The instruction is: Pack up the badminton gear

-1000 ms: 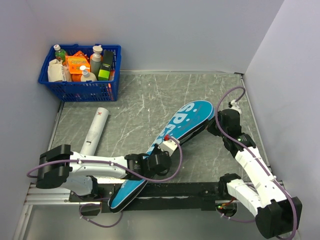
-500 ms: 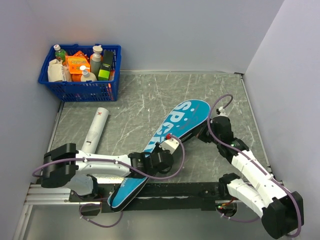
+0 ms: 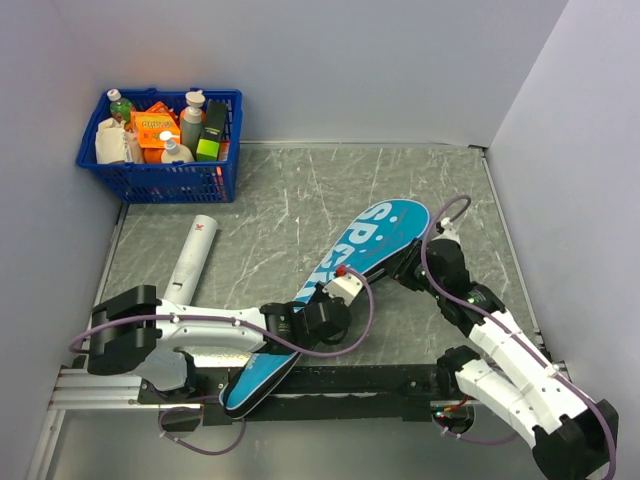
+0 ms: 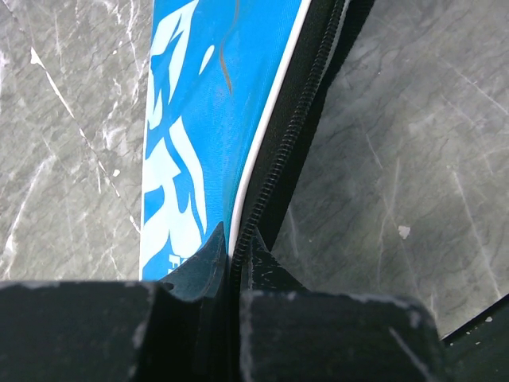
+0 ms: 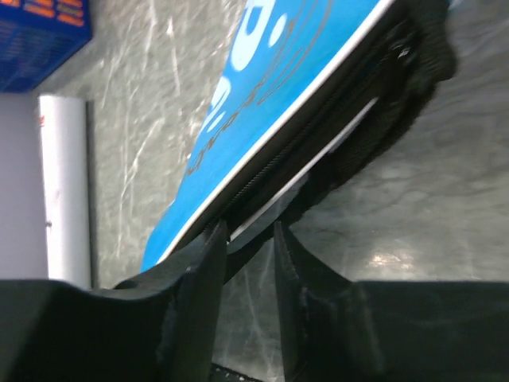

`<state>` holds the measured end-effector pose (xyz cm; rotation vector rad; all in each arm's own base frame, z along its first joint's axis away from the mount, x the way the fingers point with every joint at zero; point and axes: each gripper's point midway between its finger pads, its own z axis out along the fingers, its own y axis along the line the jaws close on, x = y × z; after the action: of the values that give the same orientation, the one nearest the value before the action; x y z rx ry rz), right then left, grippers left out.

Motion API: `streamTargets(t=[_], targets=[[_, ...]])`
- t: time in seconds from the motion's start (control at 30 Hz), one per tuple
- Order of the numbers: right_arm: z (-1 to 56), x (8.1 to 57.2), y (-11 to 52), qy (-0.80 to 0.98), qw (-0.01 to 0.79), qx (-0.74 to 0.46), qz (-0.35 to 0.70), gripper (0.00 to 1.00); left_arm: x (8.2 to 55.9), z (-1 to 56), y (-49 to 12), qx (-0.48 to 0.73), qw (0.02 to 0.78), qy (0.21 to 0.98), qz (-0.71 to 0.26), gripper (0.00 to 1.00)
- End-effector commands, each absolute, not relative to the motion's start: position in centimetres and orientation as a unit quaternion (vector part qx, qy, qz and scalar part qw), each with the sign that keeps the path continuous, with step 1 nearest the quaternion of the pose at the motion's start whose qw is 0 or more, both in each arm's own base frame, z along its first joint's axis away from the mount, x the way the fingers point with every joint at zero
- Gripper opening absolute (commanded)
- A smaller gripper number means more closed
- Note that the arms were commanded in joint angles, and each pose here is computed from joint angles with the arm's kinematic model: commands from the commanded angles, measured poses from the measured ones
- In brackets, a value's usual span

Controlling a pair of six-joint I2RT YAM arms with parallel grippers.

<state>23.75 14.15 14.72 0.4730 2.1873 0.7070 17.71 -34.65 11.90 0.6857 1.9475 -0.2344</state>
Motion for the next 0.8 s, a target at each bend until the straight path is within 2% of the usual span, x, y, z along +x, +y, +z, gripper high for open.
streamTargets(t=[0.0, 0.13, 0.37, 0.77], targets=[[16.9, 25.0, 11.4, 0.843, 0.436, 0.214, 0.231, 0.4, 18.0, 16.6, -36.8, 0.238, 0.543, 0.788, -0.166, 0.01], [17.1, 25.8, 9.7, 0.833, 0.449, 0.234, 0.223, 0.4, 17.9, 16.6, -36.4, 0.236, 0.542, 0.789, -0.168, 0.01], [17.9, 27.1, 7.7, 0.82, 0.466, 0.25, 0.218, 0.31, 17.8, 16.6, -36.0, 0.233, 0.542, 0.789, -0.171, 0.01], [20.9, 26.7, 8.3, 0.815, 0.47, 0.233, 0.245, 0.32, 17.9, 16.1, -35.8, 0.237, 0.542, 0.79, -0.162, 0.01]])
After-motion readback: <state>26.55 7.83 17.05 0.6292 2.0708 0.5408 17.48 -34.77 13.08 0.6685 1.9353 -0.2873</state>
